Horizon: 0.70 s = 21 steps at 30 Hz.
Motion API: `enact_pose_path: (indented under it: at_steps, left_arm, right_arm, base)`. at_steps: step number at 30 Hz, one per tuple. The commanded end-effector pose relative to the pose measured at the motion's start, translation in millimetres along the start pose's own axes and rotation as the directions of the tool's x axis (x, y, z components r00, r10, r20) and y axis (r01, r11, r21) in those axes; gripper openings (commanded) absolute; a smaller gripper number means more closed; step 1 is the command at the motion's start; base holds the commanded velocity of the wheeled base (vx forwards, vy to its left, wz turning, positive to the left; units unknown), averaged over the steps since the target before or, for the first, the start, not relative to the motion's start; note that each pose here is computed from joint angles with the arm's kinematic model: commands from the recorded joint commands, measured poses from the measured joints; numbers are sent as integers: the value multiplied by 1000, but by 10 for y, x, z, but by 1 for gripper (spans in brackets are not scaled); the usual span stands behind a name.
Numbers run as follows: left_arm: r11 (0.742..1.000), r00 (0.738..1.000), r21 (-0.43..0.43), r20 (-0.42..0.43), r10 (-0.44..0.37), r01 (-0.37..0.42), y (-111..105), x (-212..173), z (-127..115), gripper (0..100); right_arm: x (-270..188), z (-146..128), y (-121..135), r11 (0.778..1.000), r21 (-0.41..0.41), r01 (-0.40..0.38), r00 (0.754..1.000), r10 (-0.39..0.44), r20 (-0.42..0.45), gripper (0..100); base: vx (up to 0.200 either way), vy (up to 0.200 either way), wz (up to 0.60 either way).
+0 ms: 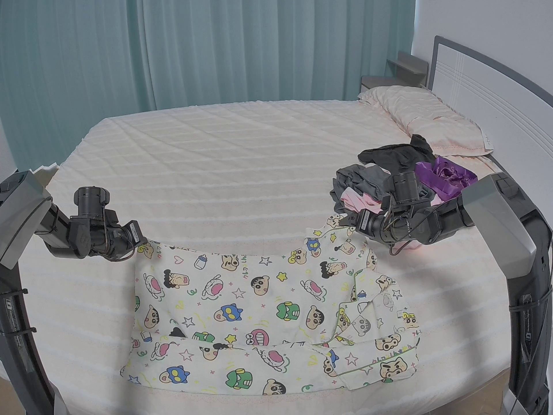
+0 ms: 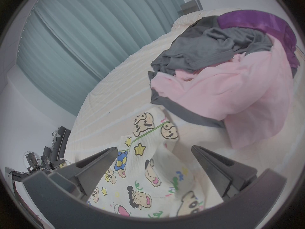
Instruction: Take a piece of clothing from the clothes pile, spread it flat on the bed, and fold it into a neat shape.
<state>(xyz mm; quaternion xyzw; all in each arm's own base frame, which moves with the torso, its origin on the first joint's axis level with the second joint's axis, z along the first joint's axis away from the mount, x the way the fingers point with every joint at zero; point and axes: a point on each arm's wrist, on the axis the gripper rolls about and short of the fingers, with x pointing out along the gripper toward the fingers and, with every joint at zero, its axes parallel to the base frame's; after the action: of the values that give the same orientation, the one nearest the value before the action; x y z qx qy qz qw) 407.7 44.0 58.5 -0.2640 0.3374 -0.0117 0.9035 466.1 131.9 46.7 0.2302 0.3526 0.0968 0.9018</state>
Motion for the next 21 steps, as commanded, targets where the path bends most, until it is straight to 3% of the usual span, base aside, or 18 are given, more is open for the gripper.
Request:
enact_pose_path:
  at_steps: [1, 4, 5, 21]
  left_arm:
    - [1000, 1000, 0, -1, 0, 0, -5, -13, -7, 0]
    - [1000, 1000, 1, -2, -1, 1, -11, -11, -10, 0]
    - [1000, 1000, 1, -2, -1, 1, -11, -11, -10, 0]
    - [1000, 1000, -4, -1, 1, -1, -19, -12, 41, 0]
  right_arm:
    - [128, -42, -6, 1000, 1, -7, 1000, 7, -16, 100]
    - [175, -58, -13, 1000, 2, -2, 1000, 3, -30, 100]
    - [175, -60, -14, 1000, 1, -3, 999, 3, -32, 0]
    - [54, 73, -136, 999, 29, 17, 1000, -17, -12, 0]
  base:
    - [0, 0, 0]
    - [0, 0, 0]
    - [0, 0, 0]
    - [0, 0, 0]
